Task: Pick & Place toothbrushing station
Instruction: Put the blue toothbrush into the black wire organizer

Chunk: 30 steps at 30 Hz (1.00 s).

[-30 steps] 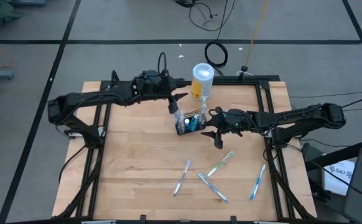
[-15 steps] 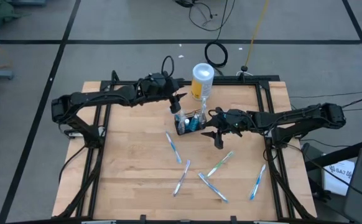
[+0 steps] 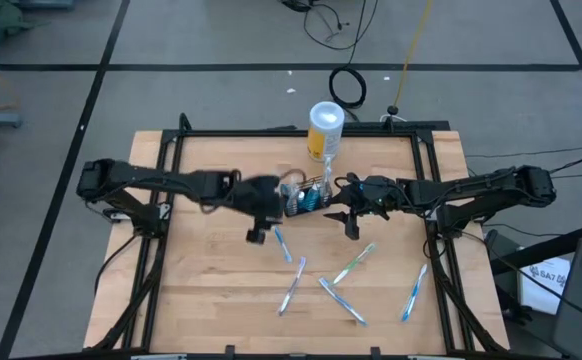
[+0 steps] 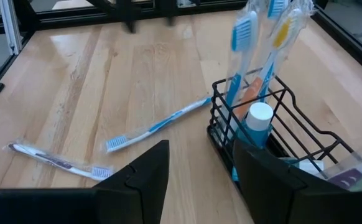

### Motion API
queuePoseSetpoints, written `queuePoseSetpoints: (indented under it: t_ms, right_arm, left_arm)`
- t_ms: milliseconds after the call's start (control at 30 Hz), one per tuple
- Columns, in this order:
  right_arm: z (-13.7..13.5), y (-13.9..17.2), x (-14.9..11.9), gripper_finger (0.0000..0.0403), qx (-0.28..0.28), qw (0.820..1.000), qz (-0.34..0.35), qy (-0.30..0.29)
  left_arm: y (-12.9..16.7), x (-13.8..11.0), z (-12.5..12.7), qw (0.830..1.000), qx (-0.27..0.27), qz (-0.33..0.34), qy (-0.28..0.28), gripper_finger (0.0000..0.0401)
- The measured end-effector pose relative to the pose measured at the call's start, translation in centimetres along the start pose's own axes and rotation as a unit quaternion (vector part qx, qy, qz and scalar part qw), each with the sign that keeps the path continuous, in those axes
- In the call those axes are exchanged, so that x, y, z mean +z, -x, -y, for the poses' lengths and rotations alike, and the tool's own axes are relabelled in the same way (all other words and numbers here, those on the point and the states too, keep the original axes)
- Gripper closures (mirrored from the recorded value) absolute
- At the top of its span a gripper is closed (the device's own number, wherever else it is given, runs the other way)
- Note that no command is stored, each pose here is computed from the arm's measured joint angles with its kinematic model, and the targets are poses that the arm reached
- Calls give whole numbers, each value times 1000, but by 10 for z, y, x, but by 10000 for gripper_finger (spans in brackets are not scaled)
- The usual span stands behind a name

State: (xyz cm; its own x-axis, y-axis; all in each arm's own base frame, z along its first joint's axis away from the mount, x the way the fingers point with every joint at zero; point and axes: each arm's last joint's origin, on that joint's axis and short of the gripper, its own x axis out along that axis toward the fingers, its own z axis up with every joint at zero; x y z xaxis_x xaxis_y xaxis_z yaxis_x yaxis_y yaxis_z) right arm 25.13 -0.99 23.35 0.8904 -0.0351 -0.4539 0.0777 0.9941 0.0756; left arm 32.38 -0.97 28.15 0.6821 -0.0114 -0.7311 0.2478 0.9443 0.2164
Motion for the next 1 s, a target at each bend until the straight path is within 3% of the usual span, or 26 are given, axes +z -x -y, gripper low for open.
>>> queuePoseSetpoints:
  t_ms: [200,533,1000]
  right_arm:
    - [0,0,0,232,0,1000,0,-3]
    - [-1,0,1,232,2,1000,8,-3]
    - [-1,0,1,232,2,1000,7,-3]
  left_arm:
    - [-10,4,37,999,-8,-1,-43,227]
    - [-80,-19,69,994,-64,-42,-78,227]
    - [-134,-46,78,987,-71,-109,-92,227]
